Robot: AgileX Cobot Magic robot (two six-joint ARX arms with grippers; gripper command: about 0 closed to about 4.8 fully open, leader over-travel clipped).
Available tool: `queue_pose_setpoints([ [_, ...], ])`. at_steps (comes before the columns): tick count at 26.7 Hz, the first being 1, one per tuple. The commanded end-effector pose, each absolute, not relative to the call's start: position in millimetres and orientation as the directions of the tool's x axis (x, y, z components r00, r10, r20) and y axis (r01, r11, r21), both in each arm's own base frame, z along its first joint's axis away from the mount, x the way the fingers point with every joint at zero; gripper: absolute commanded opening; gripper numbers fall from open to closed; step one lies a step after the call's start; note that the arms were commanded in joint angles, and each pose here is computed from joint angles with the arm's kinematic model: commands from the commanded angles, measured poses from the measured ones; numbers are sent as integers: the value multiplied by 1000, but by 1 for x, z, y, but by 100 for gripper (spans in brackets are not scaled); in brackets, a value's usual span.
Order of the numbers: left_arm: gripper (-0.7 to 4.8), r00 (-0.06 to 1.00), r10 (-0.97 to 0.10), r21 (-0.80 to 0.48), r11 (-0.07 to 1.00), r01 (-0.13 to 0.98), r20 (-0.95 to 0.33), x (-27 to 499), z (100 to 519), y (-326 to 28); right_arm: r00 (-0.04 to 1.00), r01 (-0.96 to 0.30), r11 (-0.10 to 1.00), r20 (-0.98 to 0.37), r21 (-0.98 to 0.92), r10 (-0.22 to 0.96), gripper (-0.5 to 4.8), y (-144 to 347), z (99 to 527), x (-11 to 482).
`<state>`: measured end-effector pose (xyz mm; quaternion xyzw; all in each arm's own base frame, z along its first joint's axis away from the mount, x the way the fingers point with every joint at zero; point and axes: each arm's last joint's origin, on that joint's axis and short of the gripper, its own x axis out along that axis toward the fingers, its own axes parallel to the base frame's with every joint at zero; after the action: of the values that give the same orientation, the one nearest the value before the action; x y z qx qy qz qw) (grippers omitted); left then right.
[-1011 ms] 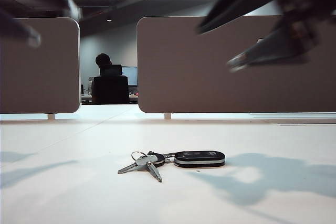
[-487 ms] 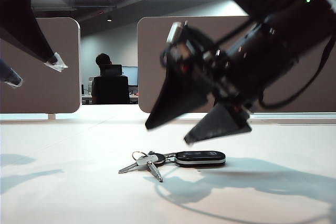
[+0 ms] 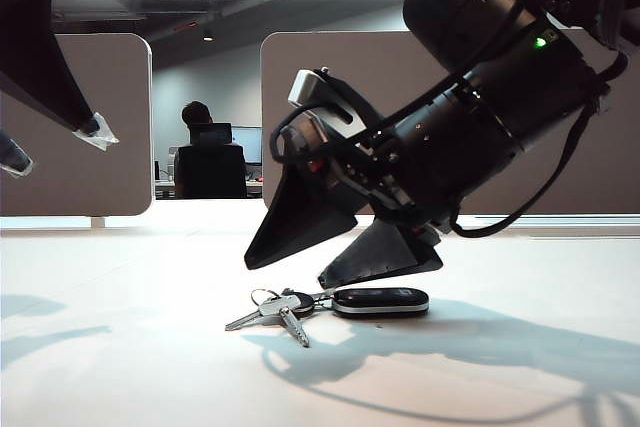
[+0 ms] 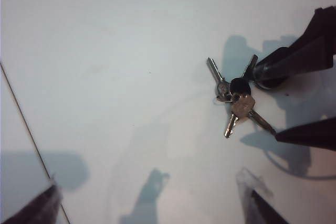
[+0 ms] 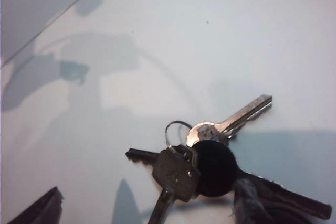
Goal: Hang the bunch of keys on the hook.
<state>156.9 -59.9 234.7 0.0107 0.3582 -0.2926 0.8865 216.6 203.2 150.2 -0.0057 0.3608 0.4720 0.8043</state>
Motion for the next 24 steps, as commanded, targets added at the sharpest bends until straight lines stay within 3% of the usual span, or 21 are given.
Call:
queue_pose_setpoints([
  [1,479,578,-510,-184,829,528,-637,157,237,-60,285,-763,557,-603,328,745,417,205,150,214],
  [11,479,574,-506,-184,831,525,-644,157,236,-60,258,-784,562,-685,264,681,417,225,125,199],
  [16,479,554,-499,-192,833,519,-667,155,234,-59,304,-760,616,-725,206,618,412,227,115,199],
  [17,479,550,-498,-193,833,518,-670,154,233,-59,311,-755,625,-732,198,607,382,226,115,199],
  [21,479,540,-491,-179,830,528,-684,153,232,-58,317,-742,647,-758,177,570,130,223,112,198],
  [24,479,535,-489,-179,830,528,-689,153,232,-58,311,-740,649,-766,177,563,-8,223,112,197],
])
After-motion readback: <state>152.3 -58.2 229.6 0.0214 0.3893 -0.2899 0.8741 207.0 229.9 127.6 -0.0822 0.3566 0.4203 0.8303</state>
